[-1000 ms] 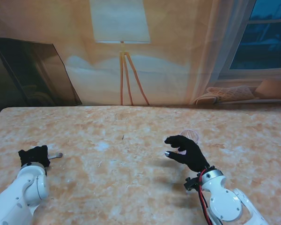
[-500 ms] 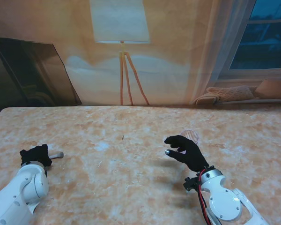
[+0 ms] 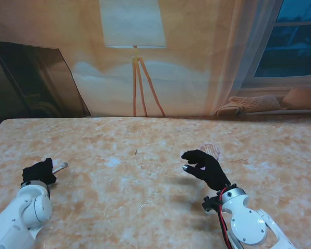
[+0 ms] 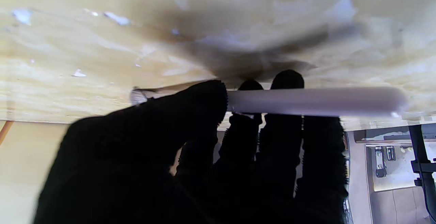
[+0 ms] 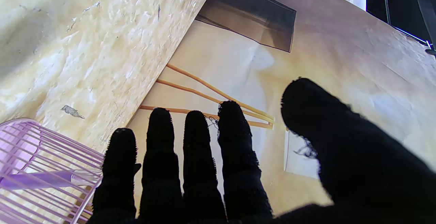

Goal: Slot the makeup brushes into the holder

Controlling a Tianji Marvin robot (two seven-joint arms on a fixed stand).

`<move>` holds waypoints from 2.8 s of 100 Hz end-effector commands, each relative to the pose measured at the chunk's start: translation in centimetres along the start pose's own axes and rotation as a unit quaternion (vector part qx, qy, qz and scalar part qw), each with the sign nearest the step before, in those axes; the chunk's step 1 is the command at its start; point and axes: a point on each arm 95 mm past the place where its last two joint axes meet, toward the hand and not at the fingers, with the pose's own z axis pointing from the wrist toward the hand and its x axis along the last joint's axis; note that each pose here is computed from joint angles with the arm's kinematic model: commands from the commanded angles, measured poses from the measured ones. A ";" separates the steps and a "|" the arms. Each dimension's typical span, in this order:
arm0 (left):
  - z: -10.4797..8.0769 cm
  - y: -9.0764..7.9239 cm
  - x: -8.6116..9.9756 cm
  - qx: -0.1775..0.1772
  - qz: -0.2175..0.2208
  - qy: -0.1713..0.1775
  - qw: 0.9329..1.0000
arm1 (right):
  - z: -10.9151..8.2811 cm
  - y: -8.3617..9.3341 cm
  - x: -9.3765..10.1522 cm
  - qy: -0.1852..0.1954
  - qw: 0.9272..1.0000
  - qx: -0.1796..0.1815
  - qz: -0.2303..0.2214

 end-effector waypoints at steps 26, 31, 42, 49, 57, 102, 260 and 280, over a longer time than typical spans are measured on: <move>-1.7 -1.2 0.6 0.012 -0.032 0.042 0.999 | 0.0 -0.8 -0.1 0.000 1.000 0.008 0.011; -1.9 -1.7 0.9 0.018 -0.042 0.052 0.998 | 0.0 -0.8 0.0 0.001 1.000 0.007 0.012; -2.5 -2.9 1.6 0.037 -0.062 0.081 0.994 | 0.1 -0.8 0.0 0.005 1.000 0.004 0.015; -2.9 -3.7 2.2 0.046 -0.079 0.103 0.990 | 0.2 -0.8 0.1 0.007 1.000 0.002 0.014; -3.4 -4.6 3.2 0.053 -0.115 0.128 0.984 | 0.4 -0.7 0.2 0.010 1.000 0.000 0.016; -6.9 -7.8 11.7 -0.014 -0.314 0.268 0.911 | 1.6 -1.9 0.8 -0.002 0.997 -0.009 0.081; -14.3 -7.9 27.4 -0.204 -0.411 0.451 0.765 | 3.1 -5.0 2.9 -0.066 0.957 -0.047 0.277; -14.5 -7.8 27.4 -0.207 -0.407 0.451 0.767 | 2.9 -5.0 3.1 -0.079 0.952 -0.063 0.289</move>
